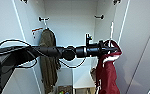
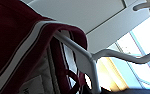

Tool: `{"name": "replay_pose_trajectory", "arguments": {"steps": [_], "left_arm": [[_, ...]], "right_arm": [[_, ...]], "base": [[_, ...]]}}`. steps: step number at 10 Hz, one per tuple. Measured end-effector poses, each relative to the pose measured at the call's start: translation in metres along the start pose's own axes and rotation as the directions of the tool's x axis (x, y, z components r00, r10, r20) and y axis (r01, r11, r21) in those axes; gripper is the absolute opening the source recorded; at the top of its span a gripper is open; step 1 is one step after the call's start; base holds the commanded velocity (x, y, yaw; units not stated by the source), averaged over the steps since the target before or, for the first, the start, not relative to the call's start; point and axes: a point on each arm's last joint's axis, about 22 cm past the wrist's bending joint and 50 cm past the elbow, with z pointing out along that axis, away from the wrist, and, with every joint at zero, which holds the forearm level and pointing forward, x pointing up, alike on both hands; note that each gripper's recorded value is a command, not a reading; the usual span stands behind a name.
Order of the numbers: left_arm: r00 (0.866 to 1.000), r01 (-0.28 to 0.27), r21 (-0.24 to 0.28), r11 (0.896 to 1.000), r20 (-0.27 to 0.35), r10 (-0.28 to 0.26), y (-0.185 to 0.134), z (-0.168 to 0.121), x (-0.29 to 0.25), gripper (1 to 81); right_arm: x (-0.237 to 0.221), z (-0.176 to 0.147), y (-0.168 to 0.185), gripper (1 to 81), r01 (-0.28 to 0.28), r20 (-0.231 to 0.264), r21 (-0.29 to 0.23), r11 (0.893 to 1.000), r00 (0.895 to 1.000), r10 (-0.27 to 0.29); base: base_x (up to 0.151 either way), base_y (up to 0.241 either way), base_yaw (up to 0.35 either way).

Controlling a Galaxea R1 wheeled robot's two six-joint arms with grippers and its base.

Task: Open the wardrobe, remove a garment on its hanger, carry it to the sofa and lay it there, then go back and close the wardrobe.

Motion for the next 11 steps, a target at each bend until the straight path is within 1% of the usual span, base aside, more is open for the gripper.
{"name": "replay_pose_trajectory", "arguments": {"steps": [1,3,8,11], "left_arm": [[1.0,0.002,0.002,1.0,0.001,-0.002,-0.002,-0.001,0.0,1.0],[1.0,0.01,0.009,1.0,-0.013,-0.01,-0.006,-0.009,0.003,1.0],[1.0,0.01,0.012,1.0,-0.021,-0.01,-0.012,-0.014,0.002,1.0],[1.0,0.011,0.012,1.0,-0.019,-0.011,-0.011,-0.015,0.001,1.0]], "right_arm": [[-0.002,0.0,0.0,81.1,-0.001,0.004,-0.001,1.0,1.0,0.001],[0.012,0.0,-0.001,81.1,0.006,-0.013,0.002,1.0,1.0,-0.006],[0.012,0.0,-0.001,81.1,0.006,-0.013,0.002,1.0,1.0,-0.006],[0.012,0.0,-0.001,81.1,0.006,-0.013,0.002,1.0,1.0,-0.006]], "base": [[-0.119,0.0,0.0],[-0.119,0.0,0.0],[-0.118,0.0,0.0],[-0.1,0.0,0.0]]}}
